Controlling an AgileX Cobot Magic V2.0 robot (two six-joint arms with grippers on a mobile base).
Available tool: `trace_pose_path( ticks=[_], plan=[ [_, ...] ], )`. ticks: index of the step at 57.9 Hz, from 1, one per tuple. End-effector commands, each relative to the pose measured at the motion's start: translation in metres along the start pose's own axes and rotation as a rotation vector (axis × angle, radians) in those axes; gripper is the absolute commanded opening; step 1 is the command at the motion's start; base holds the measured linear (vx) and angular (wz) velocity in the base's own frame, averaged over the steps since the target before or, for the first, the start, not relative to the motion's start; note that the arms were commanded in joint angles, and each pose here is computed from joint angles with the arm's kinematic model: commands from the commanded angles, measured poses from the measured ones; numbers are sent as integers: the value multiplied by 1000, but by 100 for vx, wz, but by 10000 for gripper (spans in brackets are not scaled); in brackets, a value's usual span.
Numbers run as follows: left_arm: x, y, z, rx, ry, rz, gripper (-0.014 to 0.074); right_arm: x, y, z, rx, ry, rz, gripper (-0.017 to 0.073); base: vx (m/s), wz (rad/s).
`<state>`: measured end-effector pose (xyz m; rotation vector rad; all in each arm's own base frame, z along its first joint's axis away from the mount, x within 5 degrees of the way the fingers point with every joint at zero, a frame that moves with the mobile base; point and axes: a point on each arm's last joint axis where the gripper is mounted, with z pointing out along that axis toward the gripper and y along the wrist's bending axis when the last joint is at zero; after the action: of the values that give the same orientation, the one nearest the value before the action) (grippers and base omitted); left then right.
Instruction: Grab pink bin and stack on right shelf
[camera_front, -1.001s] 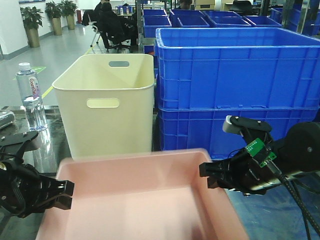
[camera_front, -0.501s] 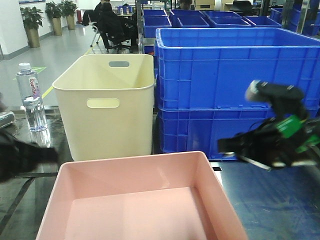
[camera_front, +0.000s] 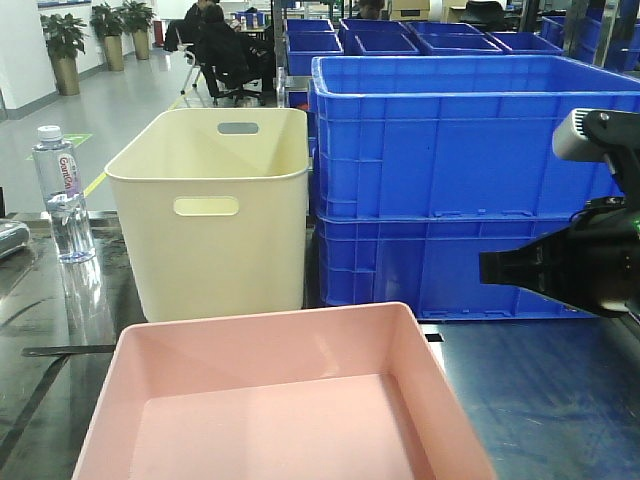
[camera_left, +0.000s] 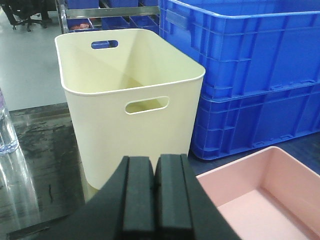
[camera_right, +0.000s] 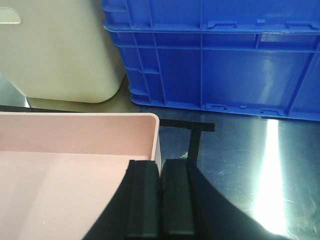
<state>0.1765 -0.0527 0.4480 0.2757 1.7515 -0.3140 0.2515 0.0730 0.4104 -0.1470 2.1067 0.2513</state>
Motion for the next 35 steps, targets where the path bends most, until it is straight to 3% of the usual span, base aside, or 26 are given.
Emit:
trace_pose_path(
  ticks=[1,15,20,23,29,35],
  plan=[
    [-16,0,-8,-15,-113,-4,-10,-17,0,-16,-7,-128,-18,-14,0,0],
    [-15,1,-6,-16,-106,-5,-9,-17,0,-16,-7,-128,-18,-14,0,0],
    [-7,5,-6,-62,-106,51,-7,-17,0,-16,-7,-129,-18,-14,0,0],
    [6,10,-11,-106,-119,62,-8,-17,0,-16,-7,-128,-18,-14,0,0],
    [50,19,-33,-201,-193,-1,-6,-17,0,-16,-7,-128,-18,-14,0,0],
    [98,25,-57,-287,-277,-28,-5,-17,0,-16,-7,-128,-18,-13,0,0]
  ],
)
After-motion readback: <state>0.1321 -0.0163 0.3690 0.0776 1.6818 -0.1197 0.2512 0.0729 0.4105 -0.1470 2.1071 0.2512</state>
